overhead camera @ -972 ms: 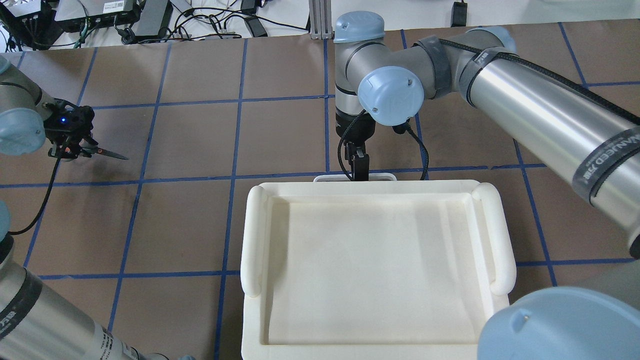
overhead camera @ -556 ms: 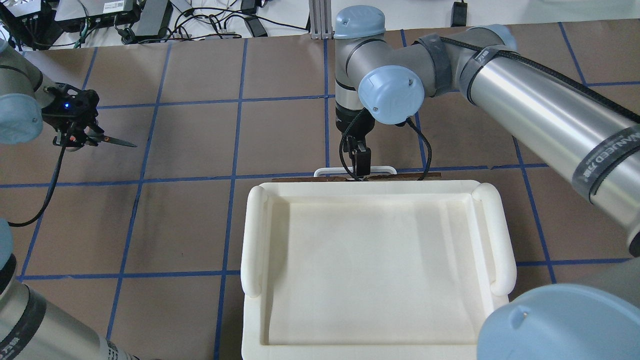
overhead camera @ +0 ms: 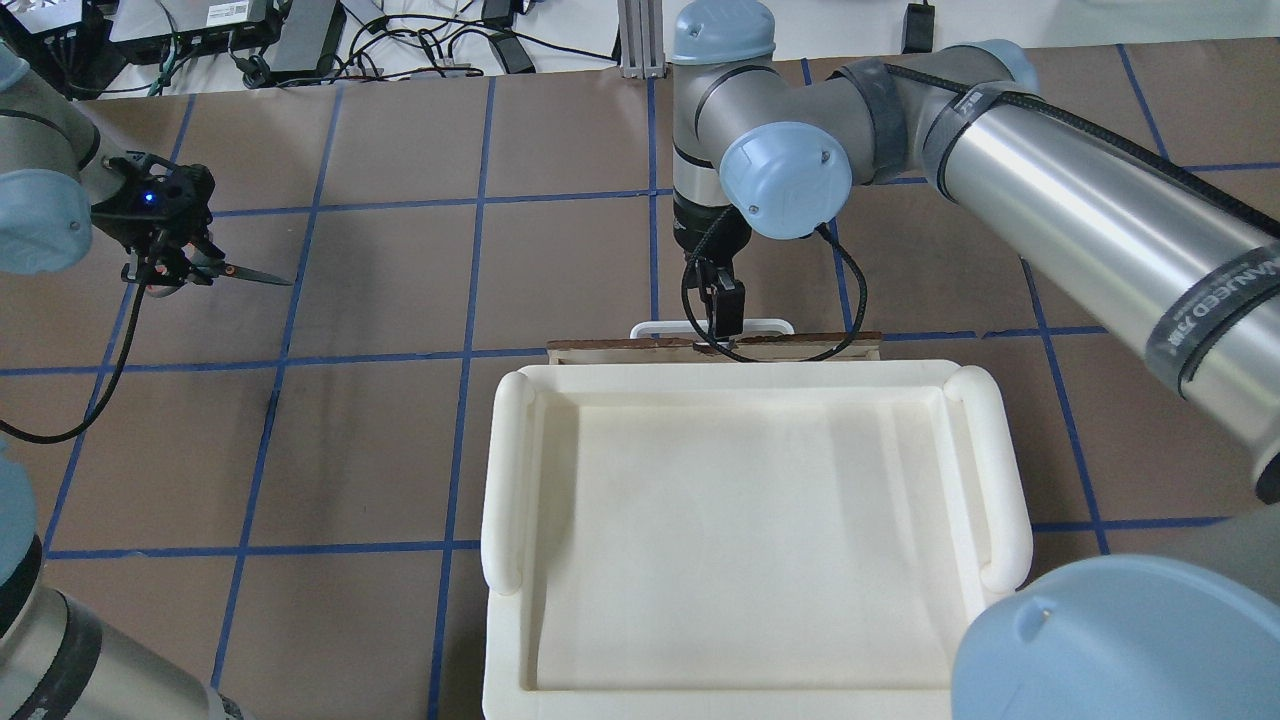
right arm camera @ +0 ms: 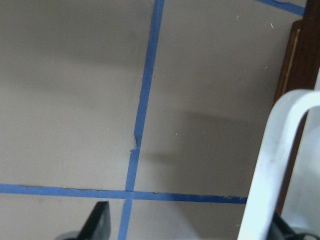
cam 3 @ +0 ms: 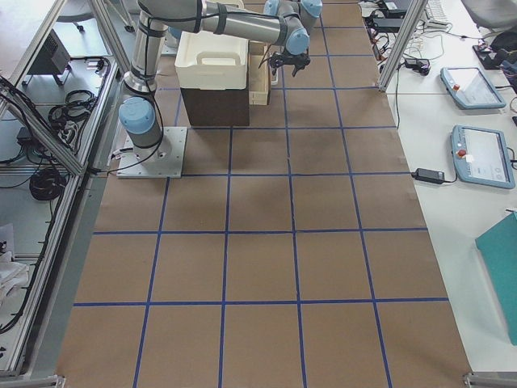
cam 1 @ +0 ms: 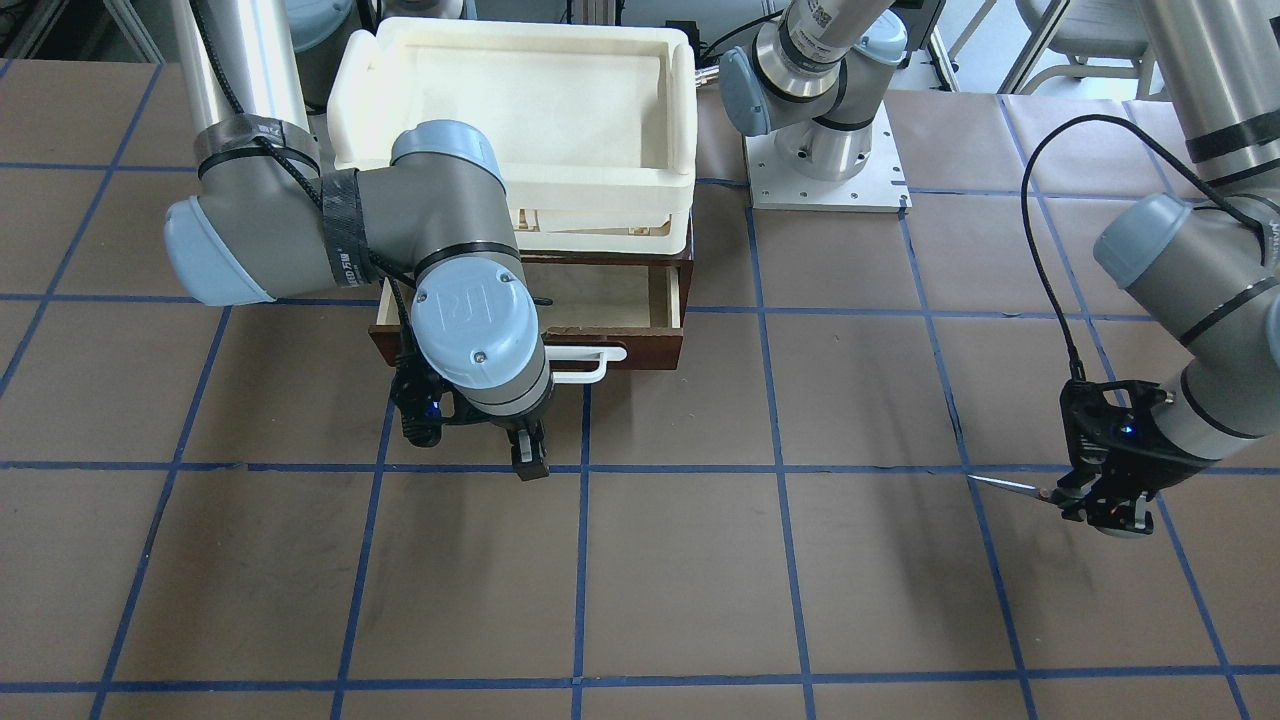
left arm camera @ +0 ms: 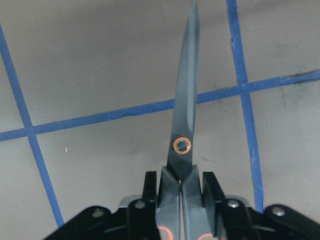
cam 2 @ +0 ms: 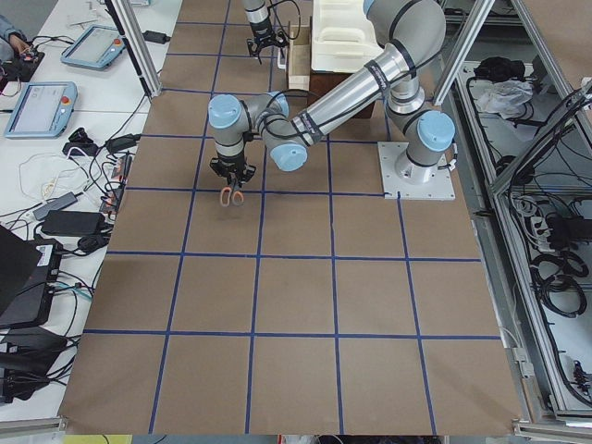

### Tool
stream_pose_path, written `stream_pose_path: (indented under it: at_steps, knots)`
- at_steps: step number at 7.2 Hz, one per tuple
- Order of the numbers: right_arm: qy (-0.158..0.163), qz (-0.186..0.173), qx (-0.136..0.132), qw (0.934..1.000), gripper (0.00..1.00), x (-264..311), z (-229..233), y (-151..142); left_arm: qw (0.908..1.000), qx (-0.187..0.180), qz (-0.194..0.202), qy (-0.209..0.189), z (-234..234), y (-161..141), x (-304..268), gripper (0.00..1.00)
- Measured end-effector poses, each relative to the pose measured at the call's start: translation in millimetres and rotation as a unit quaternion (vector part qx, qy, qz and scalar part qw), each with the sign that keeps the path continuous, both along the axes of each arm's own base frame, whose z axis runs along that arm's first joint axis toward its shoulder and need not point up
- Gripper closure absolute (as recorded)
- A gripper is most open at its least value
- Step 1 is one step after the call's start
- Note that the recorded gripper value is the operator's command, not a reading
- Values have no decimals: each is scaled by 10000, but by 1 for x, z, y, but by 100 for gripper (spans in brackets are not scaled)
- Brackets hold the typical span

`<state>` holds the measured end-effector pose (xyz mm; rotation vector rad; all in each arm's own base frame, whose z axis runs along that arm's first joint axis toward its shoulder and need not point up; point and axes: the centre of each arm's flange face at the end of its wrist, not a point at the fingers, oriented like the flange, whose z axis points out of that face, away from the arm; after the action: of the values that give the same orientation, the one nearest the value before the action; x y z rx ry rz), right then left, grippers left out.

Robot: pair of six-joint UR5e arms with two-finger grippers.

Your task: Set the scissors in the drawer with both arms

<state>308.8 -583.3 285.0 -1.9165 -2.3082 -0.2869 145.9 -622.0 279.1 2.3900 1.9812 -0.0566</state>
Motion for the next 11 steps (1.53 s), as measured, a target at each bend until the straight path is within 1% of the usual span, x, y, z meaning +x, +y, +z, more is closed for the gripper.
stream_pose_path:
  at_steps: [2, 4, 8, 11]
  knots:
    - [-22, -5, -59, 10000, 0, 1, 0, -12, 10000, 27, 78, 9, 4, 0, -11, 100]
    - [-54, 5, -129, 9999, 0, -4, 3, -25, 9998, 37, 203, -22, 19, -1, -48, 100]
    - [-126, 50, -248, 9996, 0, -18, 2, -50, 9958, 381, 831, 46, 59, 22, -129, 100]
    - [-157, 78, -323, 9993, 0, -16, 4, -60, 9941, 462, 981, -78, 79, 36, -175, 100]
